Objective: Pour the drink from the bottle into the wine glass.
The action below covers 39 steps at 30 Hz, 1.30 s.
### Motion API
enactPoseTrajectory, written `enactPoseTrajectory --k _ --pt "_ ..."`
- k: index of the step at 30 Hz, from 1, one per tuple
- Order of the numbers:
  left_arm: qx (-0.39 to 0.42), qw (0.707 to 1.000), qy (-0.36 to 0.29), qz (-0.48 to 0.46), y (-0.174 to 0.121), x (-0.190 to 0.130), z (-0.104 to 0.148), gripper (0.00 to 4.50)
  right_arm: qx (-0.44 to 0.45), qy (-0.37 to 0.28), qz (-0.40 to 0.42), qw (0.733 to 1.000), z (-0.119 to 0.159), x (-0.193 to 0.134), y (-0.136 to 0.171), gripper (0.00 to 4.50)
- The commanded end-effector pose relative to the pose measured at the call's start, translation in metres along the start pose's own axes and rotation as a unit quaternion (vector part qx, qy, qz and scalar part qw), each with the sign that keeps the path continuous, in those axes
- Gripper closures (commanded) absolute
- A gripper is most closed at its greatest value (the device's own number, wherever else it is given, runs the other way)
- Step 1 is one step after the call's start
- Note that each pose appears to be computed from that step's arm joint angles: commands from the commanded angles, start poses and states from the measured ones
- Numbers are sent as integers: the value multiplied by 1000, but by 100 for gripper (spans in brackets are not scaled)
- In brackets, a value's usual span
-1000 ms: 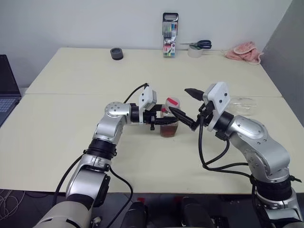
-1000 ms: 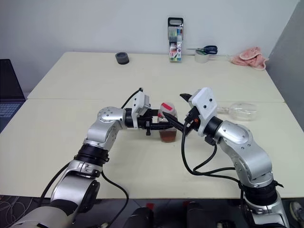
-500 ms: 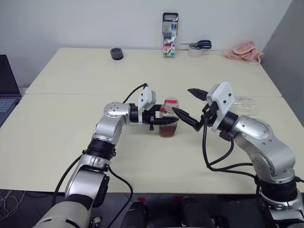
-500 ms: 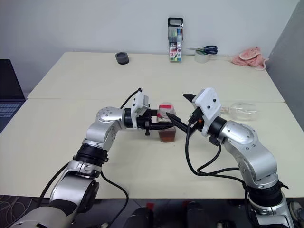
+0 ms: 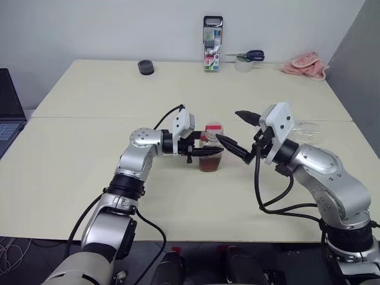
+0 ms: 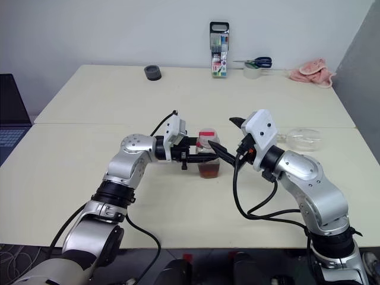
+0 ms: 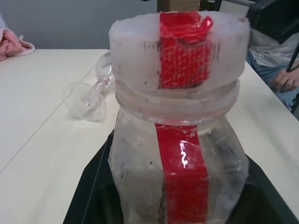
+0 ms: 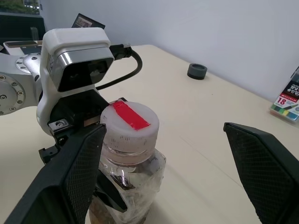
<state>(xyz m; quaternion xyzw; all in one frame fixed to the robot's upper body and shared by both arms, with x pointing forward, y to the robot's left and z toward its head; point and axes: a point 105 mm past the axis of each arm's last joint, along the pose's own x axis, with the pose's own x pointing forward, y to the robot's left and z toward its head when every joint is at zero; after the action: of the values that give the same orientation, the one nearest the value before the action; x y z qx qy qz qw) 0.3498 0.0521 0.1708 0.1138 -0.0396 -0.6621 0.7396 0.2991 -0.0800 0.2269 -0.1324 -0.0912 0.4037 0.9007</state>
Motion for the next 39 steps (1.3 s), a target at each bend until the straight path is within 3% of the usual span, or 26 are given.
enactPoseTrajectory --k 1,20,25,39 --pt "28 999 -18 -6 -1 0 14 272 -14 -20 -7 1000 11 -5 -4 21" --pt "44 999 -25 -2 0 1 20 272 0 -34 61 998 25 -12 11 21" --pt "51 998 -33 -3 0 3 24 272 18 -28 88 996 25 -12 18 0" --pt "58 997 -52 -23 -11 9 31 272 39 -19 116 992 24 13 18 0"
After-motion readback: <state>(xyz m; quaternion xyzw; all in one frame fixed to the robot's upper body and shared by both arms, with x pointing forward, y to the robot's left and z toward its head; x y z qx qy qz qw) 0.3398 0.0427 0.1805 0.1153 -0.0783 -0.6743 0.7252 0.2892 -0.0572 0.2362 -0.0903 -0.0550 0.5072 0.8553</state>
